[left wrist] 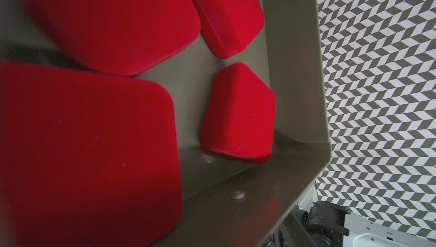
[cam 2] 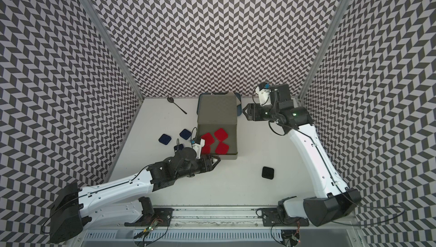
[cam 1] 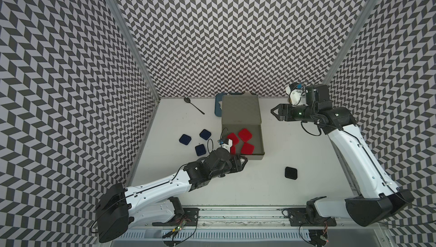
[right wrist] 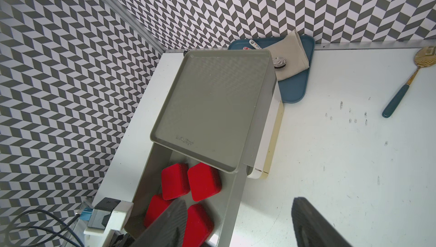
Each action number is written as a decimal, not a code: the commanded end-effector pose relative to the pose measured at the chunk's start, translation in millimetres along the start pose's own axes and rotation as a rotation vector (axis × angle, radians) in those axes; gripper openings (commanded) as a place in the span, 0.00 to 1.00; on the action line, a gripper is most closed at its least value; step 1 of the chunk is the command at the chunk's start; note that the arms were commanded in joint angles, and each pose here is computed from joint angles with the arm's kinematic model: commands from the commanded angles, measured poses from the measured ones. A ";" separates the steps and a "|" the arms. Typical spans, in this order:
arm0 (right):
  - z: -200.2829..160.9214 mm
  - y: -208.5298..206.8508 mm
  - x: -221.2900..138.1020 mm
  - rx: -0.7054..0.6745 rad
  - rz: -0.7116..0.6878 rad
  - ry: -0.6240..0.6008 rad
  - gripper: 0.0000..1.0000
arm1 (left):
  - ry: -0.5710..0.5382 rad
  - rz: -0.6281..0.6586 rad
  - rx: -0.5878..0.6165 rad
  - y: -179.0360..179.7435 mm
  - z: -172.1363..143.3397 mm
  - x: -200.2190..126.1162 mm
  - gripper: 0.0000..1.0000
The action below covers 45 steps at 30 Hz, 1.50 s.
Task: Place the brooch boxes into the drawer by color
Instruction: Close the drawer in the storage box.
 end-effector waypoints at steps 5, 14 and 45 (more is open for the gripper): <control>8.1 0.3 -8.7 -0.030 -0.002 -0.055 0.74 | -0.016 -0.034 -0.003 -10.8 4.5 0.6 0.48; 2.8 1.8 -6.1 -0.022 0.014 -0.044 0.74 | -0.018 -0.035 0.013 -13.6 5.7 -0.7 0.35; -6.9 5.6 -5.9 0.006 0.041 -0.063 0.74 | -0.076 -0.096 0.089 -54.6 33.8 -4.3 0.03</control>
Point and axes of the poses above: each gripper's point midway between its finger pads, its own x axis out along the fingers, its own y axis along the line the jaws close on, z = x × y, the point moved 2 cm from there along -x, back along the fingers, and after that the axes turned 13 degrees about -x, right-handed, at the moved point
